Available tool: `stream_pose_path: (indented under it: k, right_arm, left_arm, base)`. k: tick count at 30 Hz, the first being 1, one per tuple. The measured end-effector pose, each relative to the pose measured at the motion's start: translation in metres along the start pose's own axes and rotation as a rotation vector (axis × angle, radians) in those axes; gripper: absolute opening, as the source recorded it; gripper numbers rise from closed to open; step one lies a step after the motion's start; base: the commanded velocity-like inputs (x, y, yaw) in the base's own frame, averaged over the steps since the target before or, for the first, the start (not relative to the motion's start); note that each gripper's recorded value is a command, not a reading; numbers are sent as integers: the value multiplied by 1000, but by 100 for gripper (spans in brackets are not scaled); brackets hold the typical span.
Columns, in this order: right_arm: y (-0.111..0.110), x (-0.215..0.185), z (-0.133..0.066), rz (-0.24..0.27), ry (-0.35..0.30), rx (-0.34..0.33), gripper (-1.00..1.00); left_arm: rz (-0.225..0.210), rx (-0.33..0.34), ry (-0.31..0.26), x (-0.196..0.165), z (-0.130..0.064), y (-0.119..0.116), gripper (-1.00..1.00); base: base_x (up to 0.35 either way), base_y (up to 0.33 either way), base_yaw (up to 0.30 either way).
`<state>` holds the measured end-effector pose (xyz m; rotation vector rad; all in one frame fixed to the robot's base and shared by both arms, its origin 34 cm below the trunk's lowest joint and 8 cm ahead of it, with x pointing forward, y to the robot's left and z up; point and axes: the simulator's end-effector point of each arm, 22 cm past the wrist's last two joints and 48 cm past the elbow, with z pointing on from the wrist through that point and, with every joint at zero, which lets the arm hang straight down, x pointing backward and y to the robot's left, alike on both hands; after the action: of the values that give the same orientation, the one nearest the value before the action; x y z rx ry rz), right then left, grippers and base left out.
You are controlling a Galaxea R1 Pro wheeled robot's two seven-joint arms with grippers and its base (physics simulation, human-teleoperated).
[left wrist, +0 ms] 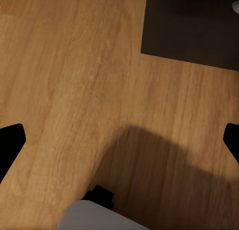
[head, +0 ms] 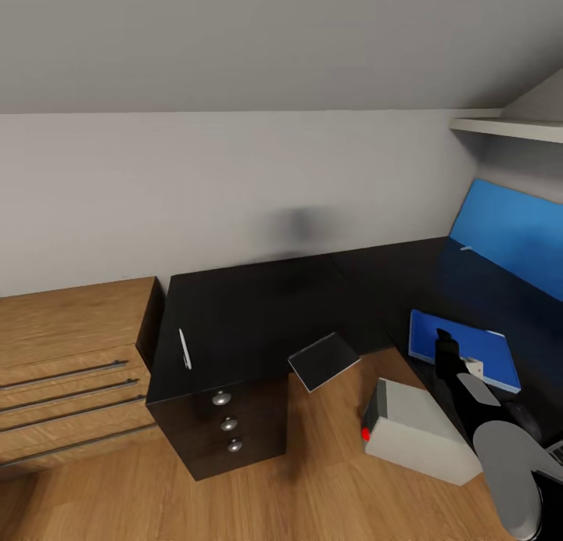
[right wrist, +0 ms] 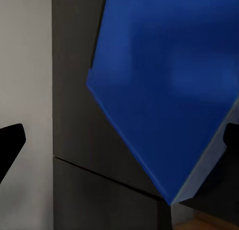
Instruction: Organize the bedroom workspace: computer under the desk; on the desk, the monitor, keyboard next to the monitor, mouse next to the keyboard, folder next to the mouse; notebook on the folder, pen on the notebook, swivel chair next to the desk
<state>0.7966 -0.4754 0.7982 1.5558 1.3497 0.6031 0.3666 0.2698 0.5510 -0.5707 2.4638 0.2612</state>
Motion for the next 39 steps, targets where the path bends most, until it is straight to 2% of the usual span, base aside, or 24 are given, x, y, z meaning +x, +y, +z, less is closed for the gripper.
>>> stream_pose_path:
  k: [24, 39]
  right_arm:
    - [3, 6, 0, 3, 5, -9, 100]
    - [1, 13, -1, 8, 15, -4, 100]
  left_arm:
    - [-1, -2, -2, -1, 0, 1, 100]
    - [-1, -11, -9, -4, 2, 7, 100]
  base:
    - [-1, 0, 0]
    - [-79, 0, 0]
